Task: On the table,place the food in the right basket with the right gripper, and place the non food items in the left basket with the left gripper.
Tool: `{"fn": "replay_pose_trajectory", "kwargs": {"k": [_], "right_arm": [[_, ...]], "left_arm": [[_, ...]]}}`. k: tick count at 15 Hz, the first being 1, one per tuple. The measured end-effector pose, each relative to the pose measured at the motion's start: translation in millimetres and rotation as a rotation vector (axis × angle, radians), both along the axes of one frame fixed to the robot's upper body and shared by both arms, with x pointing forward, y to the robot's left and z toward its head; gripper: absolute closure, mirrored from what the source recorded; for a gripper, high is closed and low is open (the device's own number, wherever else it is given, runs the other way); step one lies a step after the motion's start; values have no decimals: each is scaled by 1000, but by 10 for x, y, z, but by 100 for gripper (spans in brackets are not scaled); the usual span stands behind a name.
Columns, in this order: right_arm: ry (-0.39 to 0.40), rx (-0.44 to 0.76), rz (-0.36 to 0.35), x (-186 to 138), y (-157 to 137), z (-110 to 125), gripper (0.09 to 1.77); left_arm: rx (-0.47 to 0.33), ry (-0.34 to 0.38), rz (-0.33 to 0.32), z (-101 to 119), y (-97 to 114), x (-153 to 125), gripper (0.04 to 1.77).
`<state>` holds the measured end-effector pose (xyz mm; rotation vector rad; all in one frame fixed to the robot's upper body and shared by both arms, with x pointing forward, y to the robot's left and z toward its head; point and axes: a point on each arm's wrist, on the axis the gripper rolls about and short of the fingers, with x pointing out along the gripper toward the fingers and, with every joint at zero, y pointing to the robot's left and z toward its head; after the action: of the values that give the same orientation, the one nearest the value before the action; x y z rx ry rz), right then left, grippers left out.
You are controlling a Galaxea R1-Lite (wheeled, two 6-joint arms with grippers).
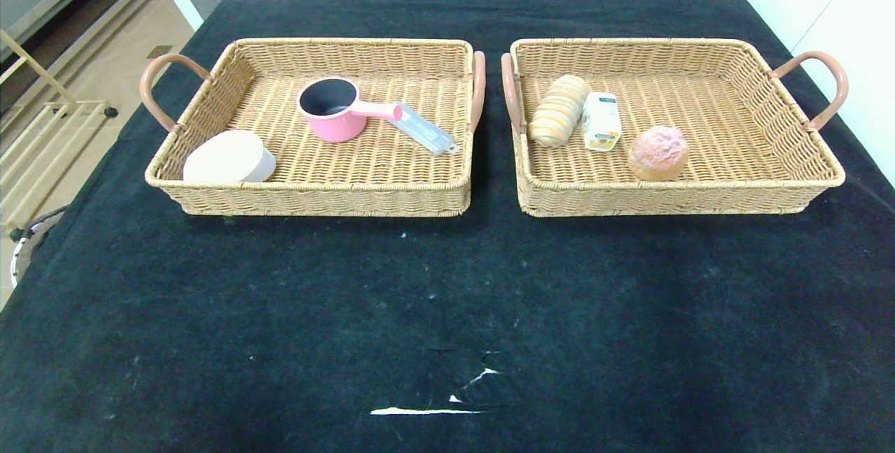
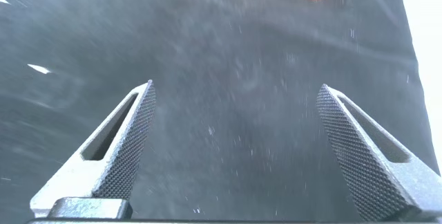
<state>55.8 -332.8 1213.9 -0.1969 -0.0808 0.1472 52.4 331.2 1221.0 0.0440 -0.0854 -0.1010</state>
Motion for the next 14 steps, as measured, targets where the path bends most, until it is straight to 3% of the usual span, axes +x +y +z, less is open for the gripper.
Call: {"fn": "replay_pose_trajectory", "kwargs": {"k": [5,8,14], "right_arm": [[89,-10,-97,106,-22,-283,16],[114,-4,-102,120,-23,-341,16],[125,111,-129,124,-30,-349,16]], "left_arm": [[-3,98,38,-292,9,114,9],[3,128,88,-374,20,138,9],[-25,137,94,-402,21,148,9]]}}
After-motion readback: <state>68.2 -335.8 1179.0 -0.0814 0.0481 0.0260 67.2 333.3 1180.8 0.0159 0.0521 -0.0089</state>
